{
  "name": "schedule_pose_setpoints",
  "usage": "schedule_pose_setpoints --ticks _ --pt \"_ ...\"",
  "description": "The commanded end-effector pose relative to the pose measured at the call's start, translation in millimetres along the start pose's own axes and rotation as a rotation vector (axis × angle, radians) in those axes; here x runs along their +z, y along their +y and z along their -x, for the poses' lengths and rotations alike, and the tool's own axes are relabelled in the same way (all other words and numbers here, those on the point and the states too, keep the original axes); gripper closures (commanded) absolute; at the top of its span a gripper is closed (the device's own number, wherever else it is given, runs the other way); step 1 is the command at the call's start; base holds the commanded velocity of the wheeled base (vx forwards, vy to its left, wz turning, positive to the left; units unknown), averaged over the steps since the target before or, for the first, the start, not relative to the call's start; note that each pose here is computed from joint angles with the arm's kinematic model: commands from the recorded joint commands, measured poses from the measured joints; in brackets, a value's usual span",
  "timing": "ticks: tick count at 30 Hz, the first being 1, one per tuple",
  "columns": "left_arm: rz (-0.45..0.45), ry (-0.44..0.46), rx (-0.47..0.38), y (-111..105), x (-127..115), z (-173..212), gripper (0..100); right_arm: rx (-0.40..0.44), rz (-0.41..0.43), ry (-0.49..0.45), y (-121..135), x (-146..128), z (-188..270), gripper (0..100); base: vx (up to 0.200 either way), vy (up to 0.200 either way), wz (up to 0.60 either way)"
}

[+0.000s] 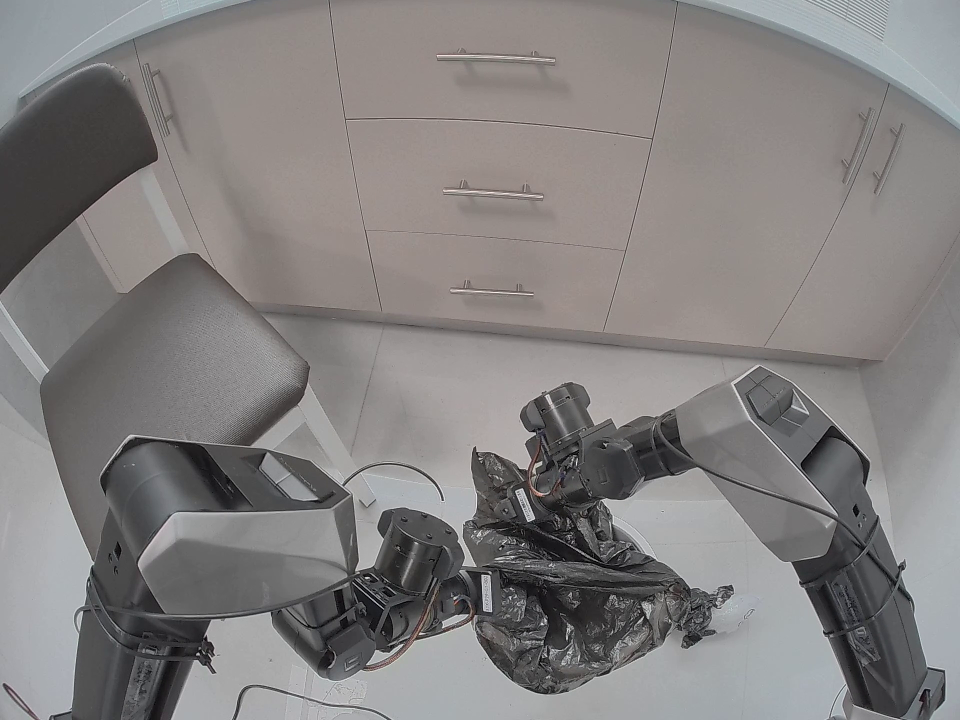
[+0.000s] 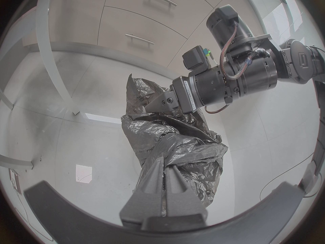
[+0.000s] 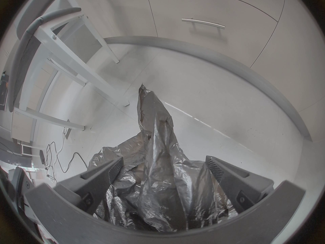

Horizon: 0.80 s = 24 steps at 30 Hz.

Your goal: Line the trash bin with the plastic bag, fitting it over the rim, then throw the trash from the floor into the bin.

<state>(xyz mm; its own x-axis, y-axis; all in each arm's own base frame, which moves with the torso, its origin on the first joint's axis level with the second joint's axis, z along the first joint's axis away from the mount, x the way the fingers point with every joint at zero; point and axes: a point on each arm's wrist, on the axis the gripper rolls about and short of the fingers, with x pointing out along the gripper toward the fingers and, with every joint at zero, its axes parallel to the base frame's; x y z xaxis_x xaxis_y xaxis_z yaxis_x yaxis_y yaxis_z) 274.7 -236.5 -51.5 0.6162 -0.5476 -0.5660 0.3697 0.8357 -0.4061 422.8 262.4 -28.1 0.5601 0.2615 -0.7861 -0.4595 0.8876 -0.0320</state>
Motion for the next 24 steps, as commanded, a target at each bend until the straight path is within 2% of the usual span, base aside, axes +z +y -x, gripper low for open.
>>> schedule_pose_setpoints --ticks 1,2,3,17,24 --pt "0.0 0.001 0.0 0.1 -0.4 -0.3 100 0.0 0.0 0.018 0.8 -6.8 -8.0 0 0.0 0.0 0.0" --pt "0.0 0.001 0.0 0.1 -0.4 -0.3 100 0.0 -0.001 0.017 0.8 -6.7 -8.0 0 0.0 0.0 0.0" --pt "0.0 0.001 0.0 0.1 -0.4 -0.3 100 -0.002 -0.004 0.018 -0.8 -6.7 -7.6 100 0.0 0.0 0.0" --pt "0.0 0.001 0.0 0.3 -0.7 -0.5 100 -0.006 -0.074 0.02 -6.2 -3.5 17.1 100 0.0 0.0 0.0" --pt "0.0 0.0 0.002 0.3 -0.7 -0.5 100 0.023 -0.109 0.069 -11.3 -16.5 55.7 100 0.0 0.0 0.0"
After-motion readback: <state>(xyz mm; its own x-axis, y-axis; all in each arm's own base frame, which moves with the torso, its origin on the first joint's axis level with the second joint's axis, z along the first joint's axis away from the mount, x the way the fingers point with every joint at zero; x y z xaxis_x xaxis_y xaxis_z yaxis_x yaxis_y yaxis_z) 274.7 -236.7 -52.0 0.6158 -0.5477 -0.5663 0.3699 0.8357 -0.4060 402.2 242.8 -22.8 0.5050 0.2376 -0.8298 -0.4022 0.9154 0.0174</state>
